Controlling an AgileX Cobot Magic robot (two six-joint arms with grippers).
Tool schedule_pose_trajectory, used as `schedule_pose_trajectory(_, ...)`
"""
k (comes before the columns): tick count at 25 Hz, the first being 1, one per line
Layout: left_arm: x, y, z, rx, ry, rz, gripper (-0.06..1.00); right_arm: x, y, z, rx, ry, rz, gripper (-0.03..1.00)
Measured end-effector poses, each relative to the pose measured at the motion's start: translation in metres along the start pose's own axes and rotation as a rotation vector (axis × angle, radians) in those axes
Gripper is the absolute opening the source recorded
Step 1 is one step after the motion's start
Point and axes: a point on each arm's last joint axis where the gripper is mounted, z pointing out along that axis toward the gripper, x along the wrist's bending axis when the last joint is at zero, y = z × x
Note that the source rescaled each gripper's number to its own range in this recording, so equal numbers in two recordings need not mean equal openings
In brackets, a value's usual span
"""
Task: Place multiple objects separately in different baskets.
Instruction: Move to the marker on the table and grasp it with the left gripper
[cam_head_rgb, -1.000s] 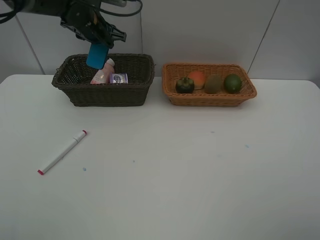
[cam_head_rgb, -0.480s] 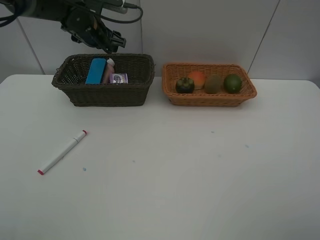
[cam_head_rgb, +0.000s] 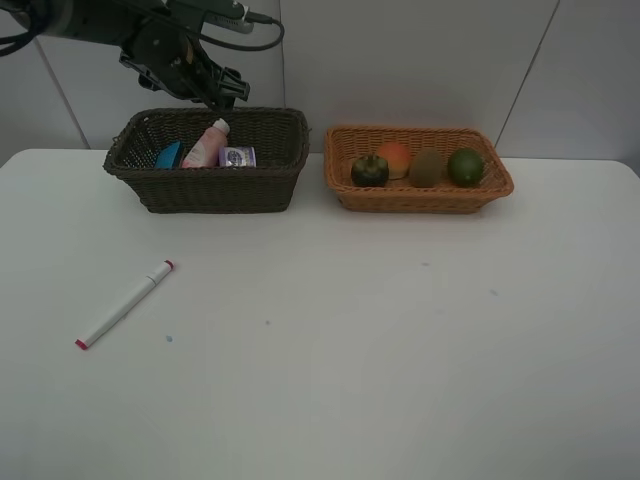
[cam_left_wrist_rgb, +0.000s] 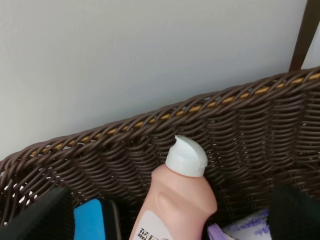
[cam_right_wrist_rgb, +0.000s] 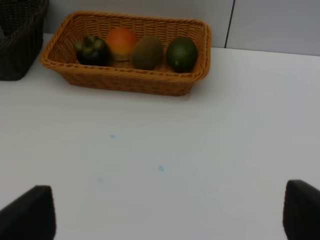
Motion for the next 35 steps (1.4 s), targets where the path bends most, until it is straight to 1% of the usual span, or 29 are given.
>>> schedule_pose_trajectory(6,0.002,0.007,-0.008,-0.017,0.005,0.010,0.98,0.000,0.000,0.000,0.000,0.000,0.000,0.99)
schedule_pose_trajectory(9,0.004,0.012,-0.018,-0.014,0.023,0.021,0.98,0.000,0.000,0.000,0.000,0.000,0.000,0.99)
schedule_pose_trajectory(14,0.000,0.021,-0.043,0.015,0.066,0.052,0.98,0.000,0.000,0.000,0.000,0.000,0.000,0.99)
schedule_pose_trajectory(18,-0.002,0.024,-0.068,0.007,0.064,0.062,0.98,0.000,0.000,0.000,0.000,0.000,0.000,0.99)
schedule_pose_trajectory(22,0.002,0.009,-0.092,0.017,0.035,0.048,0.98,0.000,0.000,0.000,0.000,0.000,0.000,0.99)
schedule_pose_trajectory(27,0.008,-0.015,-0.117,0.058,0.030,0.064,0.98,0.000,0.000,0.000,0.000,0.000,0.000,0.99)
schedule_pose_trajectory(32,0.014,-0.042,-0.139,0.109,0.028,0.083,0.98,0.000,0.000,0.000,0.000,0.000,0.000,0.99)
schedule_pose_trajectory(35,0.015,-0.060,-0.146,0.153,0.013,0.064,0.98,0.000,0.000,0.000,0.000,0.000,0.000,0.99)
